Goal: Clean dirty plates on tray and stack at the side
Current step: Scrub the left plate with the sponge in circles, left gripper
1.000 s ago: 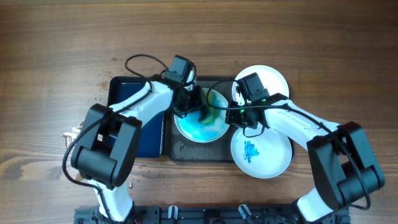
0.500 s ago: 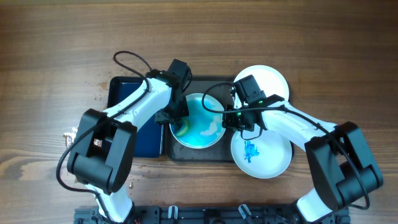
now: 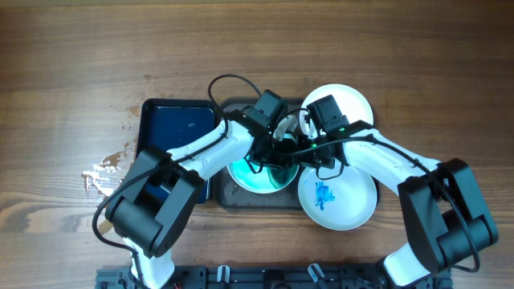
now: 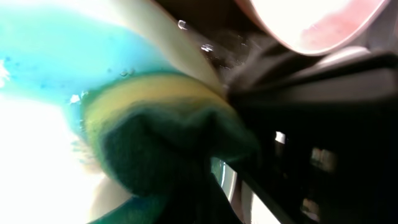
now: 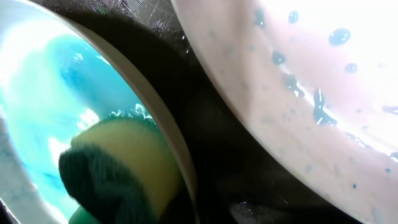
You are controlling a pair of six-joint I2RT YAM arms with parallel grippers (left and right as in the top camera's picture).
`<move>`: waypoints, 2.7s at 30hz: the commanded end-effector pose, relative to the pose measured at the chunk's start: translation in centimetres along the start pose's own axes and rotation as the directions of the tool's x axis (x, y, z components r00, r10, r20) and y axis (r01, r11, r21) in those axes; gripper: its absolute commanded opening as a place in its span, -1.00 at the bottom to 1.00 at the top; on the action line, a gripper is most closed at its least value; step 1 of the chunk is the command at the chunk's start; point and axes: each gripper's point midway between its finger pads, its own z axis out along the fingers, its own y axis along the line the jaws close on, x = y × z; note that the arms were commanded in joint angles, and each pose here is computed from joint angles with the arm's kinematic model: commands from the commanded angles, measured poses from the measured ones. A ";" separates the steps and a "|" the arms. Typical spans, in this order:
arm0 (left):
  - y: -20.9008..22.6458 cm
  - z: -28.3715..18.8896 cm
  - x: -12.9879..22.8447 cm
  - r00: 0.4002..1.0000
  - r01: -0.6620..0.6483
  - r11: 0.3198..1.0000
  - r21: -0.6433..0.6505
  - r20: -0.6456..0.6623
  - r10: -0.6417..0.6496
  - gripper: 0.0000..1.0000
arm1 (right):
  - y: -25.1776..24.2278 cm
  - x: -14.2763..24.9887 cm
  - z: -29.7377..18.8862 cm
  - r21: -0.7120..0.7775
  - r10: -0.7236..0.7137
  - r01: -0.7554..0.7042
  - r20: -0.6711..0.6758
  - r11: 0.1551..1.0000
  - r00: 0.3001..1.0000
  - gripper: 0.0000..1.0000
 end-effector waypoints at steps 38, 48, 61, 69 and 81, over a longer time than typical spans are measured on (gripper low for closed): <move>0.6 1.6 0.6 1.000 -0.005 0.997 -0.081 -0.001 0.005 -0.92 | -2.3 1.4 1.2 0.091 -0.004 0.008 -0.038 0.996 0.999 -0.91; 15.2 -5.9 -4.8 0.867 0.445 0.705 -0.552 0.462 -0.185 -0.92 | -2.3 1.4 1.2 0.090 -0.008 0.011 -0.036 0.996 0.999 -0.91; 15.7 -5.8 2.0 0.973 0.225 0.668 -0.709 0.134 -0.186 -0.92 | -2.2 1.3 1.2 0.087 -0.007 0.010 -0.031 0.996 0.999 -0.91; 6.3 0.2 4.4 0.986 -0.164 0.821 -0.547 -0.112 0.123 -0.92 | -2.5 1.1 1.1 0.090 0.005 -0.002 -0.031 0.996 1.000 -0.91; -1.4 3.7 4.5 0.981 -0.192 0.957 -0.216 -0.081 0.178 -0.92 | -2.5 1.2 1.1 0.090 0.003 0.000 -0.031 0.996 1.000 -0.91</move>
